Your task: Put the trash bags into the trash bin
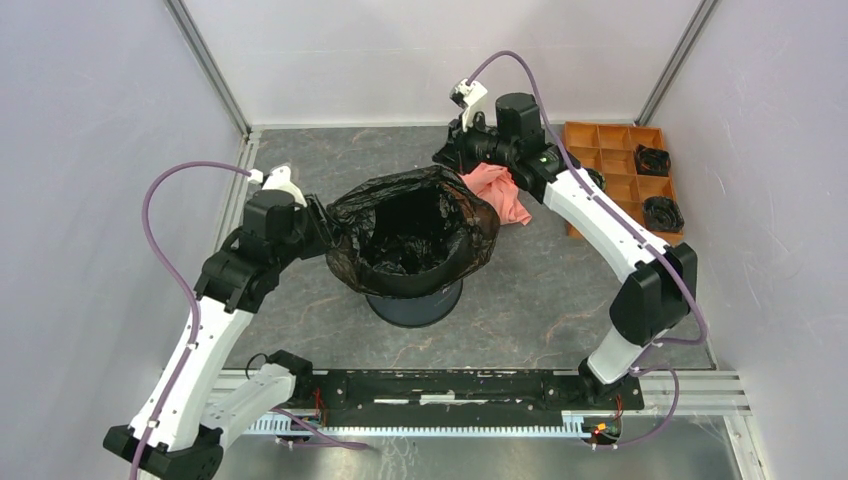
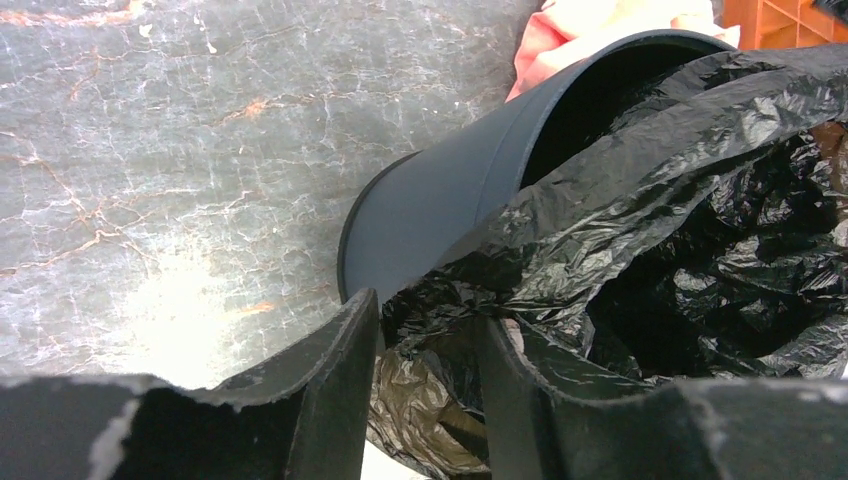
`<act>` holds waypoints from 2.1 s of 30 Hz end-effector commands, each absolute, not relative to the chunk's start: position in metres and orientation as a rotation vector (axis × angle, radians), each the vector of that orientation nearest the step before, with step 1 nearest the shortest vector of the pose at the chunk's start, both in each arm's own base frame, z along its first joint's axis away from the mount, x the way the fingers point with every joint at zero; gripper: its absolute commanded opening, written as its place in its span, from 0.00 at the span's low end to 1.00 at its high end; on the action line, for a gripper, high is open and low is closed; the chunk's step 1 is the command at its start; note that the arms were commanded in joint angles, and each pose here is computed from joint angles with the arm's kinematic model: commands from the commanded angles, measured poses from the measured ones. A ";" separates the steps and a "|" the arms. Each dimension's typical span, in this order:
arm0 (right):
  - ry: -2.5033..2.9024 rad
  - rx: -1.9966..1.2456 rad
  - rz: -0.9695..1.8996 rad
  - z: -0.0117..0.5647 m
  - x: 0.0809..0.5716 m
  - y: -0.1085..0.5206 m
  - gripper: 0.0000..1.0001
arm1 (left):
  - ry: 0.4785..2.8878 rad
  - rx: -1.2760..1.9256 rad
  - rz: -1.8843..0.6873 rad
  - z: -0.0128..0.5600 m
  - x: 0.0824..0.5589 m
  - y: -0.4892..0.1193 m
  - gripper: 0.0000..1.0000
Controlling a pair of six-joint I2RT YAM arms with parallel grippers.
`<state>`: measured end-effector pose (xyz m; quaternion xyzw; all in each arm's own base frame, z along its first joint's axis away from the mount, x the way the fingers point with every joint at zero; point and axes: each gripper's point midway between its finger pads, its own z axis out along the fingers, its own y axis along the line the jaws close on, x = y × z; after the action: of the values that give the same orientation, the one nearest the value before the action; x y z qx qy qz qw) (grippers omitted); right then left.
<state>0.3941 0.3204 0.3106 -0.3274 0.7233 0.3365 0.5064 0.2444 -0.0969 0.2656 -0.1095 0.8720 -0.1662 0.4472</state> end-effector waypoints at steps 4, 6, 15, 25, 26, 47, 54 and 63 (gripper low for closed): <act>1.705 -0.758 0.649 0.364 0.374 0.281 0.47 | 2.027 -0.256 -0.287 0.313 0.236 -0.066 0.56; 1.705 -0.744 0.551 0.370 0.367 0.261 0.59 | 1.988 -0.272 -0.243 0.329 0.229 -0.054 0.67; 1.658 -0.795 0.523 0.367 0.303 0.226 0.92 | 1.792 0.212 -0.614 0.398 0.226 -0.131 0.90; 1.588 -0.831 0.731 0.349 0.270 0.243 0.92 | 1.491 0.755 -0.398 0.390 0.246 -0.187 0.85; 1.605 -0.825 0.725 0.345 0.272 0.242 0.90 | 1.458 0.808 -0.365 0.386 0.245 -0.193 0.83; 1.639 -0.818 0.778 0.317 0.260 0.242 0.64 | 1.420 1.041 0.170 0.314 0.325 -0.214 0.59; 1.618 -0.759 0.881 0.322 0.258 0.252 0.67 | 1.475 0.911 0.215 0.318 0.340 -0.206 0.40; 1.622 -0.718 0.886 0.319 0.274 0.259 0.71 | 1.494 0.852 0.139 0.340 0.332 -0.206 0.04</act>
<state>0.2649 0.2532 0.3023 -0.3100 0.7062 0.3670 0.5200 0.3355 -0.2062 0.2983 0.4223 0.6649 0.0899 0.6095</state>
